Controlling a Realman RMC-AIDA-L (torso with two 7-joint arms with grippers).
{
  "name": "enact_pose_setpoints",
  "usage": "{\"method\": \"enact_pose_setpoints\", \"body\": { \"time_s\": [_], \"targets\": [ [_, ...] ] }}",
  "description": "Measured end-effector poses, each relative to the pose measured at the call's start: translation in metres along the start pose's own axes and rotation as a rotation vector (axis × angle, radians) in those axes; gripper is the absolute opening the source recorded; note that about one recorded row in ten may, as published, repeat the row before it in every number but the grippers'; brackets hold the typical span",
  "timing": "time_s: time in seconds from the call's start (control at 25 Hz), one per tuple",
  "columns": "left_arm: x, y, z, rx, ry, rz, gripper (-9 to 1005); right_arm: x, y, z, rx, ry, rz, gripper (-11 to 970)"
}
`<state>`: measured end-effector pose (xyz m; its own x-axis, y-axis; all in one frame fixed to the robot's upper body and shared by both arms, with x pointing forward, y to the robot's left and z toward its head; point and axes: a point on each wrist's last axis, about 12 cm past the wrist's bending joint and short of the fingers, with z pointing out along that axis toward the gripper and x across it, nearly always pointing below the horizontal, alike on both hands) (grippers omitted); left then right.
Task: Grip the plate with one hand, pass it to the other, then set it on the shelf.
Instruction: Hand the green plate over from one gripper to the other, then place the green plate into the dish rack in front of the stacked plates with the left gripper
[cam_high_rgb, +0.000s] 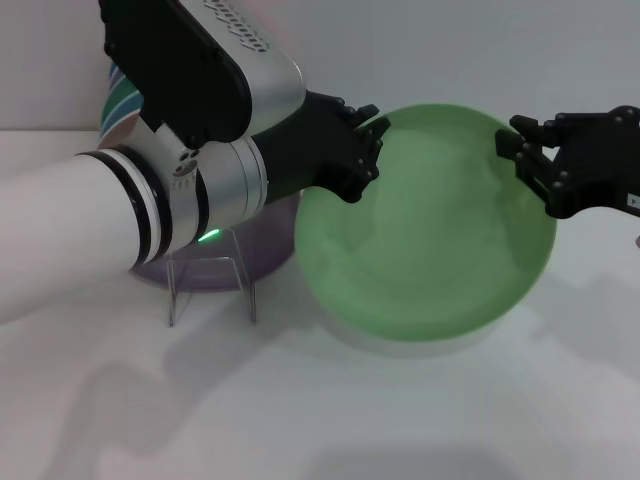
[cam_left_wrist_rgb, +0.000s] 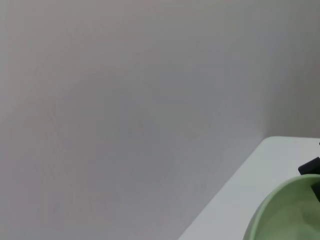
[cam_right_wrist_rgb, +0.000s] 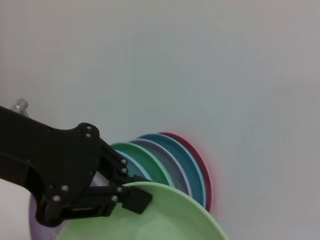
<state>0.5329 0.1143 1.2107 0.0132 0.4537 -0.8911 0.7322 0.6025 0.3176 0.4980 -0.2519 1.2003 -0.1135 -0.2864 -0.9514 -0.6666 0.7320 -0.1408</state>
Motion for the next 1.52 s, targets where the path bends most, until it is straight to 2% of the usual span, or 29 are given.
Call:
{"method": "enact_pose_setpoints", "body": {
  "time_s": [0.16, 0.24, 0.28, 0.32, 0.36, 0.4, 0.48, 0.6, 0.64, 0.68, 0.84, 0.88, 0.92, 1.08, 1.16, 1.28, 1.32, 1.36, 1.4, 1.44, 1.48, 1.52],
  "targets": [
    [-0.002, 0.001, -0.001, -0.013, -0.016, 0.01, 69, 0.006, -0.006, -0.011, -0.017, -0.041, 0.104, 36],
    [-0.003, 0.002, -0.001, -0.022, -0.027, 0.02, 68, 0.012, -0.012, -0.024, -0.057, -0.102, 0.203, 109],
    [-0.004, 0.003, 0.0, -0.031, -0.039, 0.022, 67, 0.019, -0.02, -0.038, -0.094, -0.189, 0.298, 146],
    [-0.004, 0.003, 0.0, -0.032, -0.042, 0.021, 67, 0.019, -0.02, -0.038, -0.094, -0.189, 0.298, 182],
    [-0.005, 0.003, 0.0, -0.035, -0.048, 0.022, 66, 0.024, -0.026, -0.046, -0.106, -0.242, 0.346, 219],
    [-0.005, 0.003, 0.0, -0.037, -0.051, 0.023, 65, 0.034, -0.035, -0.06, -0.107, -0.322, 0.406, 297],
    [-0.007, 0.006, -0.003, -0.075, -0.088, 0.04, 64, 0.052, -0.051, -0.086, -0.063, -0.454, 0.481, 454],
    [-0.008, 0.006, -0.005, -0.095, -0.11, 0.057, 61, 0.084, -0.067, -0.123, 0.057, -0.601, 0.537, 531],
    [-0.009, 0.005, -0.006, -0.12, -0.14, 0.081, 60, 0.091, -0.069, -0.131, 0.086, -0.633, 0.551, 557],
    [-0.014, 0.0, -0.011, -0.193, -0.226, 0.146, 58, 0.103, -0.071, -0.144, 0.144, -0.68, 0.572, 583],
    [-0.016, -0.016, -0.018, -0.348, -0.378, 0.269, 55, 0.11, -0.071, -0.152, 0.189, -0.685, 0.57, 583],
    [-0.015, -0.025, -0.023, -0.436, -0.468, 0.326, 55, 0.111, -0.07, -0.151, 0.189, -0.675, 0.568, 583],
    [-0.015, -0.025, -0.023, -0.436, -0.468, 0.326, 55, 0.111, -0.07, -0.151, 0.189, -0.675, 0.568, 583],
    [0.001, -0.041, -0.037, -0.506, -0.684, 0.375, 56, 0.116, -0.069, -0.144, 0.174, -0.64, 0.58, 583],
    [0.022, -0.045, -0.047, -0.502, -0.832, 0.38, 56, 0.116, -0.069, -0.143, 0.174, -0.634, 0.574, 583],
    [0.047, -0.04, -0.053, -0.505, -0.898, 0.341, 55, 0.119, -0.067, -0.138, 0.171, -0.603, 0.535, 583],
    [0.047, -0.04, -0.053, -0.505, -0.898, 0.341, 55, 0.119, -0.067, -0.138, 0.171, -0.603, 0.535, 583],
    [0.06, -0.032, -0.055, -0.519, -0.905, 0.315, 55, 0.121, -0.066, -0.136, 0.164, -0.586, 0.528, 583],
    [0.06, -0.032, -0.055, -0.519, -0.905, 0.315, 54, 0.122, -0.065, -0.134, 0.157, -0.573, 0.527, 583],
    [0.079, -0.021, -0.057, -0.532, -0.89, 0.318, 54, 0.122, -0.065, -0.132, 0.145, -0.561, 0.527, 583],
    [0.079, -0.021, -0.057, -0.532, -0.89, 0.318, 54, 0.123, -0.064, -0.13, 0.138, -0.554, 0.529, 583],
    [0.093, -0.011, -0.058, -0.537, -0.884, 0.343, 54, 0.123, -0.064, -0.128, 0.131, -0.549, 0.531, 583]
  ]
}}
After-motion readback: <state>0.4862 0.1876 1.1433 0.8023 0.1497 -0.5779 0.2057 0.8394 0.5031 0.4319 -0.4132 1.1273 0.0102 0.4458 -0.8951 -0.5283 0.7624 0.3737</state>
